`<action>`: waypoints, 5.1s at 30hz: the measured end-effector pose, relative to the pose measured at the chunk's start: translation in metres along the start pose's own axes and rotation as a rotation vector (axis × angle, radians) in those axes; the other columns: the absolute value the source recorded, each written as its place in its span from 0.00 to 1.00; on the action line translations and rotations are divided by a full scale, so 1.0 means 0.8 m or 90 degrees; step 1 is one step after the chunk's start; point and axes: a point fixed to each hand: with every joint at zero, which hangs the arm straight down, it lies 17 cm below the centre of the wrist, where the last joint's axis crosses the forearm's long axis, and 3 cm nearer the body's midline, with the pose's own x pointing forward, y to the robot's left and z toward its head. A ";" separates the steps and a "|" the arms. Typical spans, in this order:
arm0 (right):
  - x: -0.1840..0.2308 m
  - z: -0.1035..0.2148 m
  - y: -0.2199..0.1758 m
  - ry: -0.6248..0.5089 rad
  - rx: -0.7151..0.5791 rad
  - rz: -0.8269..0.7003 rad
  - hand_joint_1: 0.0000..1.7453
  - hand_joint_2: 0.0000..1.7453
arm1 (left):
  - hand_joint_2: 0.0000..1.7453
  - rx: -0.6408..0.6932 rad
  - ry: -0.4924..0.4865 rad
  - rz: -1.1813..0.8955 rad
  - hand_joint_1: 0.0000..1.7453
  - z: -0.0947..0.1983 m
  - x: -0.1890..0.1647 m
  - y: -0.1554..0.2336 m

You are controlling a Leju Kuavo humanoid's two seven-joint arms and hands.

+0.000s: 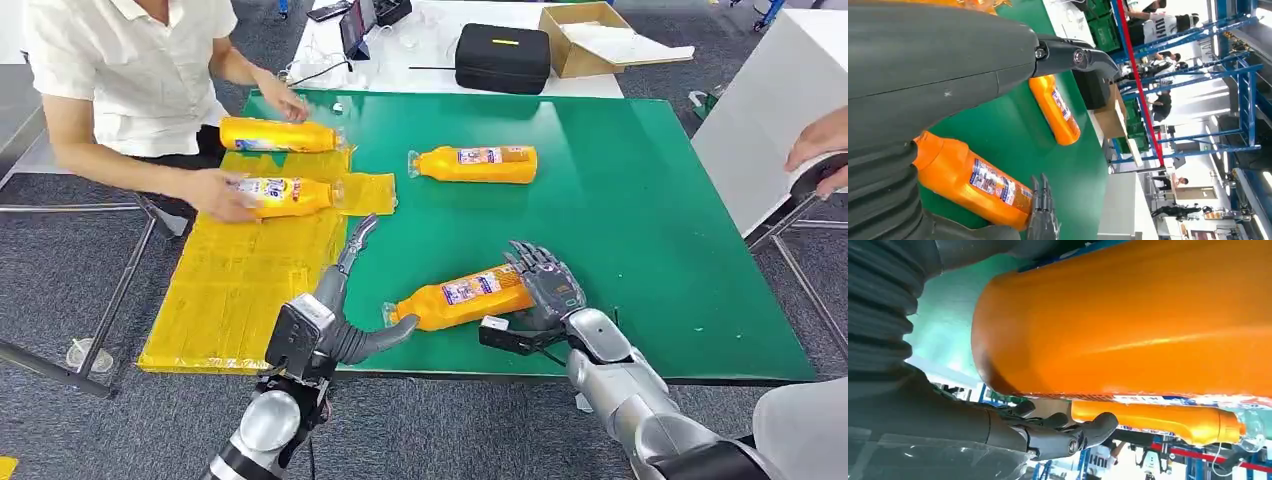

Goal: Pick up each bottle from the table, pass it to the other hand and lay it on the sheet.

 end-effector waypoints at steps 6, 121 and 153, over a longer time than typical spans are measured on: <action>0.001 0.000 0.000 -0.001 0.001 0.000 0.00 1.00 | 1.00 0.000 0.000 0.000 0.00 0.000 0.000 0.000; 0.349 0.018 -0.159 -0.379 -0.155 -0.692 0.98 1.00 | 1.00 0.191 0.026 0.417 1.00 0.022 -0.019 0.047; 0.347 0.056 -0.130 -0.256 -0.271 -0.695 0.00 0.00 | 1.00 0.362 0.055 0.014 1.00 0.040 -0.025 0.153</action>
